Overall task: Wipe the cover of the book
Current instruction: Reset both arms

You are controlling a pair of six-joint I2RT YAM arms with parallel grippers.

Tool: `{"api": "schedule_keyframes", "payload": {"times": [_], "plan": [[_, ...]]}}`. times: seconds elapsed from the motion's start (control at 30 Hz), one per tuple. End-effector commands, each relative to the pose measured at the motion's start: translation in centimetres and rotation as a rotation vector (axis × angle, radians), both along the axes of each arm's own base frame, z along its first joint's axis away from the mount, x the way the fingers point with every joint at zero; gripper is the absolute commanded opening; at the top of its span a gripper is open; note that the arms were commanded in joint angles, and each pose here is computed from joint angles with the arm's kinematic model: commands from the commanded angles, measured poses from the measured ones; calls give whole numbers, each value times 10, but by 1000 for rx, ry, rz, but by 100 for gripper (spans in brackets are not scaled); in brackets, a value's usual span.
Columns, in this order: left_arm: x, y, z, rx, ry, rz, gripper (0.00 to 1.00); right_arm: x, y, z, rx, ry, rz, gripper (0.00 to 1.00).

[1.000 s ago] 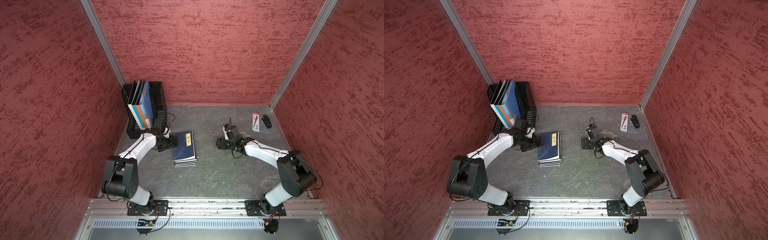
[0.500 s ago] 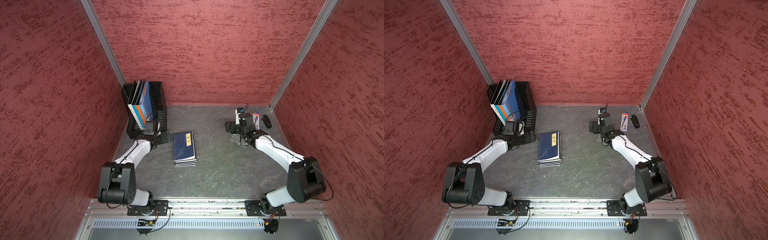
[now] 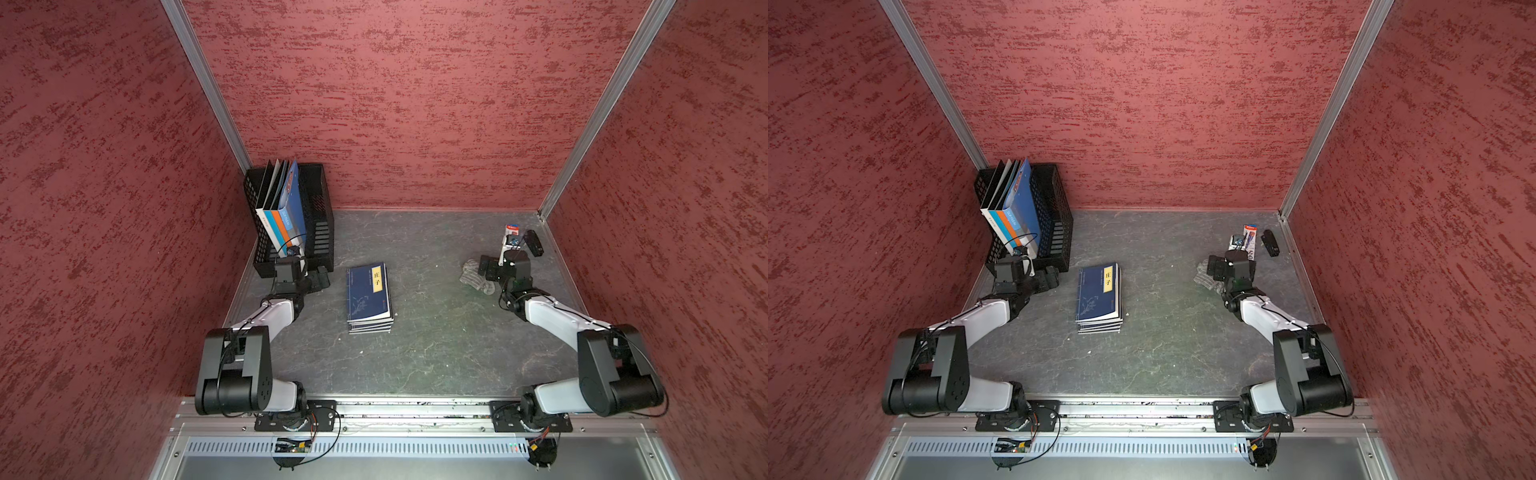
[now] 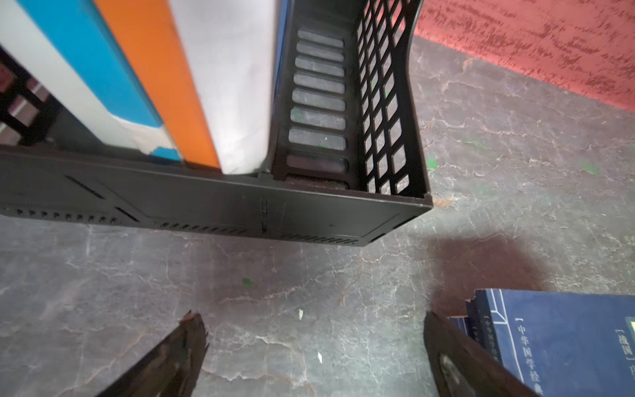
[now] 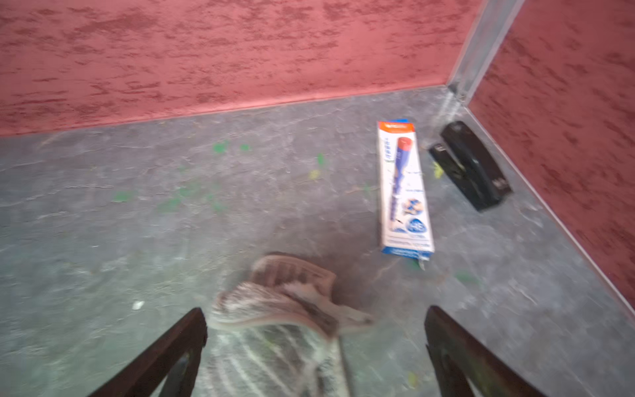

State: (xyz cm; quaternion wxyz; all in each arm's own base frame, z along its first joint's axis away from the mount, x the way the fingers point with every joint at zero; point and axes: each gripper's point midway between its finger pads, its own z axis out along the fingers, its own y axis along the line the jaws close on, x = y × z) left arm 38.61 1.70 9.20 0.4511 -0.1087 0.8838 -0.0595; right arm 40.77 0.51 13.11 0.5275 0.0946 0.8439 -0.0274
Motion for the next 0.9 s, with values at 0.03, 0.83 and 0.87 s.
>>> {"api": "schedule_keyframes", "payload": {"times": [0.03,0.83,0.87], "plan": [[16,11,31,71,-180,26,100,-5,-30,33,-25,-218,-91,98],[15,-8,22,139,-365,-59,100,-47,-52,30,-42,-490,-116,98],[15,-8,22,139,-363,-60,100,-47,-49,28,-49,-494,-95,98]]}}
